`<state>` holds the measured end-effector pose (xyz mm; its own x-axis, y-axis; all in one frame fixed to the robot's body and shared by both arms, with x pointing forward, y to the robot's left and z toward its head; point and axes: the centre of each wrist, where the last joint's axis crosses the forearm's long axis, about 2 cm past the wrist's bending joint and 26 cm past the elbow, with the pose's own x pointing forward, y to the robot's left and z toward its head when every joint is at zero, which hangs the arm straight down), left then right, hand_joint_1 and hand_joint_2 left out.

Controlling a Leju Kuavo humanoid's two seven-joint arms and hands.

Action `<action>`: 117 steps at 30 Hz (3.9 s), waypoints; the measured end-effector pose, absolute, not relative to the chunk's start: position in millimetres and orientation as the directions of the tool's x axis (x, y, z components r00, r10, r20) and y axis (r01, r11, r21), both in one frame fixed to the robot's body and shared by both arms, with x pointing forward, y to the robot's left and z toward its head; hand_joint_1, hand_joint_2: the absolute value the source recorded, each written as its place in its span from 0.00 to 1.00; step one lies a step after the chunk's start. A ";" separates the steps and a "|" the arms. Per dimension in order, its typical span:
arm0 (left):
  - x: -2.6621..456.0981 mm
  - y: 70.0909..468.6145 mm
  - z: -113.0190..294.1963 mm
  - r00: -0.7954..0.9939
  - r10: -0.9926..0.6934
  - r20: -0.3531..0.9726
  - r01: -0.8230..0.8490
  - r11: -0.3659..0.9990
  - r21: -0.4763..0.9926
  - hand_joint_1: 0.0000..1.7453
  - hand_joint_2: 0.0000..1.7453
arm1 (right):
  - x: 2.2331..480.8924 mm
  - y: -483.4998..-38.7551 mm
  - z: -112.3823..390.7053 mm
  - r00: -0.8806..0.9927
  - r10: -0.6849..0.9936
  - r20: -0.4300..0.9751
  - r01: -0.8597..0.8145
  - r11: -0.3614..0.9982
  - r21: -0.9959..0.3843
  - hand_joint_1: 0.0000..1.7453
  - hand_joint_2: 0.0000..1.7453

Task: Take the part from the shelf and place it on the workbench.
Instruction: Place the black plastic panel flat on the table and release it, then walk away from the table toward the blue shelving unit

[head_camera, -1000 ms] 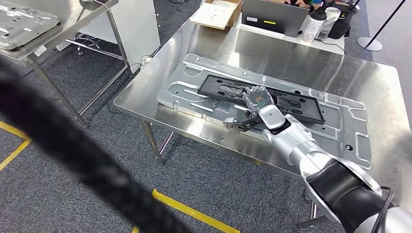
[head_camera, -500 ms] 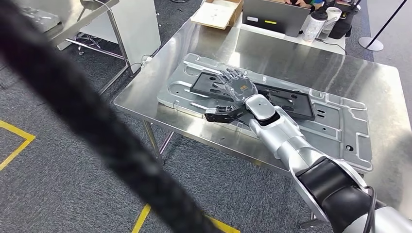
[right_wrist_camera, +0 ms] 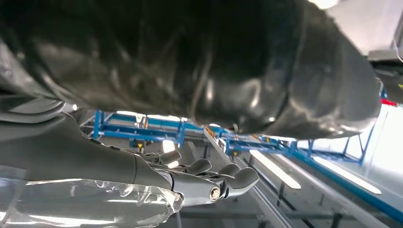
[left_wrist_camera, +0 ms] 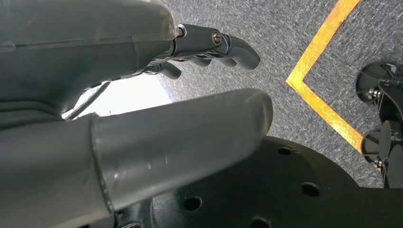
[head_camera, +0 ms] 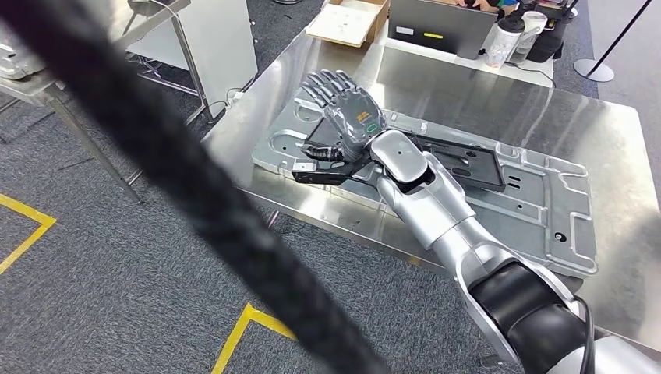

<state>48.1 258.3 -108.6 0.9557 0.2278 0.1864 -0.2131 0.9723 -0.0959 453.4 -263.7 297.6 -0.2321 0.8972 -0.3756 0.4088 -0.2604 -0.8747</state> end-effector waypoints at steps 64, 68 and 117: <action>41.4 256.2 -109.2 0.962 0.202 0.182 -0.187 0.978 -0.093 0.00 0.00 | 439.7 -257.6 293.3 -0.320 0.890 -0.324 0.459 -0.154 -0.875 0.00 1.00; 41.3 256.1 -109.2 0.964 0.198 0.179 -0.184 0.979 -0.091 0.00 0.00 | 438.5 -258.4 292.1 -0.320 0.890 -0.325 0.460 -0.153 -0.875 0.00 1.00; 42.6 255.6 -109.0 0.977 0.146 0.154 -0.135 0.988 -0.079 0.00 0.00 | 414.9 -238.8 254.9 -0.443 0.830 -0.338 0.415 -0.144 -0.898 0.00 1.00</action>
